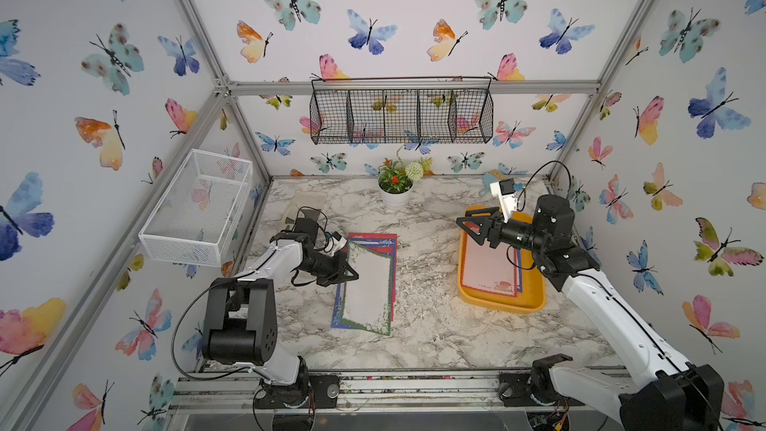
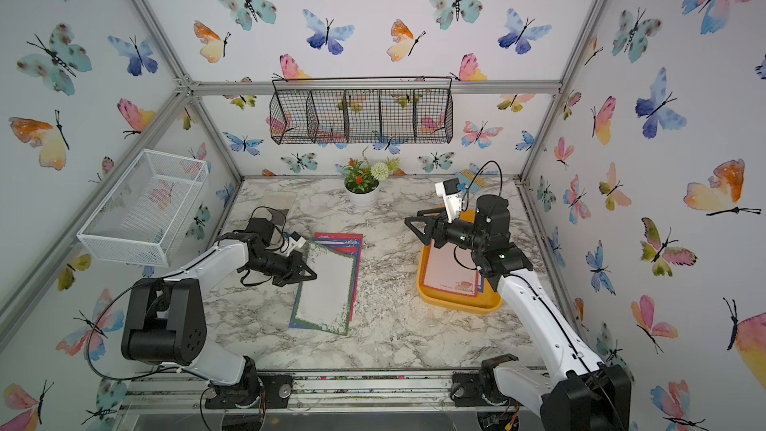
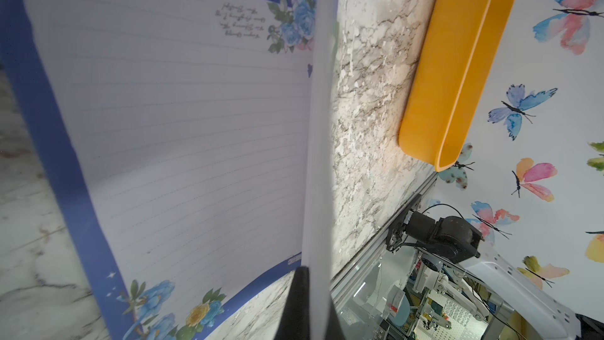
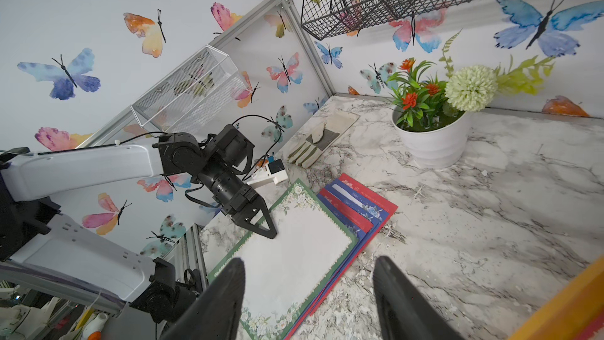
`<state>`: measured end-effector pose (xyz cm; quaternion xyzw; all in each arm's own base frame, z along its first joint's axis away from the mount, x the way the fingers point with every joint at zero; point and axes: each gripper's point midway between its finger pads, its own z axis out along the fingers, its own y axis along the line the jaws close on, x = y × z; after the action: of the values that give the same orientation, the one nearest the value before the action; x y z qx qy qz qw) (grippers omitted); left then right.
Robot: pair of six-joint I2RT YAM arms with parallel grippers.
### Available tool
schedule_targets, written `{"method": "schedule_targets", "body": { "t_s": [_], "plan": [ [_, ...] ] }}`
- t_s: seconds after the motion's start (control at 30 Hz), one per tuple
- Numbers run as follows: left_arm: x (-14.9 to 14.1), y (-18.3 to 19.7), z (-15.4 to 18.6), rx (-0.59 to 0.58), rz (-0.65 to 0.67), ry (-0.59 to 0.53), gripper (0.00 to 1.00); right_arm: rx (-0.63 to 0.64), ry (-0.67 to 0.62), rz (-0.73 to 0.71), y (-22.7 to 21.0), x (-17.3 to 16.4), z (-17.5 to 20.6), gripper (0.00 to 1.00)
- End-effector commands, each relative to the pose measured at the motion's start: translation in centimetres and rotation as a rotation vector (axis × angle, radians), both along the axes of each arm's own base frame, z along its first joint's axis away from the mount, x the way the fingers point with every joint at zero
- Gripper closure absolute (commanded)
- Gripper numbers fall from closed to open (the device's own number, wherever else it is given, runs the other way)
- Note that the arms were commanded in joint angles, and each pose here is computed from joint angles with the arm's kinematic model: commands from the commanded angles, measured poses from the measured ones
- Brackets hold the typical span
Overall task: Take out the stationery paper from the storage box
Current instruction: Place the stationery paper at the center of the board.
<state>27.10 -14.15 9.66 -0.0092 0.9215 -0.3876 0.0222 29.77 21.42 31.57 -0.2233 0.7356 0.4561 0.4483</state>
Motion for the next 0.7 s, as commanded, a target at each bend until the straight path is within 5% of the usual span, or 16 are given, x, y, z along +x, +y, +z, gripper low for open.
{"method": "schedule_targets", "body": {
  "t_s": [0.0,0.67],
  "plan": [
    [-0.5,1.3,-1.7,0.085,-0.001,0.037,1.00,-0.031,-0.016,-0.002,-0.3,-0.7,-0.3,0.35],
    [1.3,2.5,-3.8,0.142,0.030,0.064,0.84,-0.085,0.009,-0.035,-0.7,-0.1,-1.6,0.35]
  ]
}}
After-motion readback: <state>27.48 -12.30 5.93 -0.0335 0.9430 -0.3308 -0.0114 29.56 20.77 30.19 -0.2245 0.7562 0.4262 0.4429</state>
